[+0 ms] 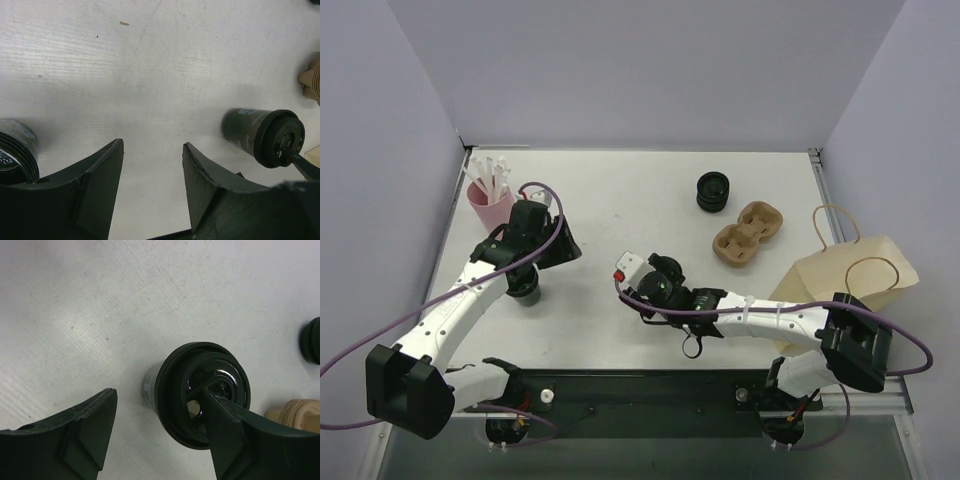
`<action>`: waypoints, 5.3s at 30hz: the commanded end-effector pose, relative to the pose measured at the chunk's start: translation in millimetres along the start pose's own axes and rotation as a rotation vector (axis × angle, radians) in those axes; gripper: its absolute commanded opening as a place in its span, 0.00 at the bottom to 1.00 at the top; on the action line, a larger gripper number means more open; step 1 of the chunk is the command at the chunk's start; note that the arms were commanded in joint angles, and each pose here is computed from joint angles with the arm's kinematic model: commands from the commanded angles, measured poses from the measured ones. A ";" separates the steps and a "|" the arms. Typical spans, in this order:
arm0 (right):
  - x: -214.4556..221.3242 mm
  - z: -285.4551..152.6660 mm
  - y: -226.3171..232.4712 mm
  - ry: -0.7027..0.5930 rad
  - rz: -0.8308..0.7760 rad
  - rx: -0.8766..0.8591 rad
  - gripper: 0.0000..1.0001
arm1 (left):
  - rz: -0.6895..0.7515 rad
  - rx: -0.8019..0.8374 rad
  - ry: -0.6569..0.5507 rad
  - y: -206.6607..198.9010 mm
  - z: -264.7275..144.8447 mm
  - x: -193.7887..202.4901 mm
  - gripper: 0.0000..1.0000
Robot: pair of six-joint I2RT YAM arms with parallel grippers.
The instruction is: Pack the takeout coffee
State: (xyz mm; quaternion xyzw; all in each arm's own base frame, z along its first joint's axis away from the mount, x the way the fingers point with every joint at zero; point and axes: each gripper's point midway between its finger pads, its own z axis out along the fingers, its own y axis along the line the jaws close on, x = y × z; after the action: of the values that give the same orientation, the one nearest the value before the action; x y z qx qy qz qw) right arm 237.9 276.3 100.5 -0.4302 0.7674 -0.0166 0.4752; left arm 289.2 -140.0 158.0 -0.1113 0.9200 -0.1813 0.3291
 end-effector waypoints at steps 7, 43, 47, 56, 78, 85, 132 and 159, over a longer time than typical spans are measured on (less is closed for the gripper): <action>-28.5 -35.6 -41.2 -0.002 0.513 -0.187 0.66 | 0.077 0.159 0.001 -34.1 -0.7 -1.5 0.60; 47.1 20.0 -50.3 0.336 0.979 -0.458 0.50 | 0.151 0.489 0.172 -142.2 78.6 94.0 0.56; 59.3 22.0 -47.2 0.351 0.993 -0.454 0.46 | 0.145 0.488 0.177 -139.6 80.2 100.0 0.56; 77.5 24.3 -41.1 0.367 1.028 -0.434 0.40 | 0.104 0.494 0.205 -132.8 81.8 117.0 0.53; 129.4 28.3 -16.3 0.389 1.173 -0.393 0.33 | 0.099 0.184 0.293 -49.0 114.0 201.5 0.33; 134.9 29.0 -15.7 0.396 1.190 -0.398 0.32 | 0.082 0.112 0.303 -32.5 115.2 206.4 0.36; 112.3 29.6 -19.5 0.338 1.158 -0.494 0.28 | 0.109 0.594 0.152 -151.6 85.3 83.0 0.48; 114.0 32.2 -18.4 0.344 1.166 -0.500 0.28 | 0.062 0.694 0.131 -144.9 74.4 69.7 0.47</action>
State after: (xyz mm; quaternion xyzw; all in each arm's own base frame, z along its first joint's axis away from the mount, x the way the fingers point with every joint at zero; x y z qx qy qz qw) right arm 300.0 226.8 82.9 -0.0661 0.8563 0.4320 0.2752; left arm 295.3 -304.6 114.4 0.0309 0.8433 -0.4552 0.2839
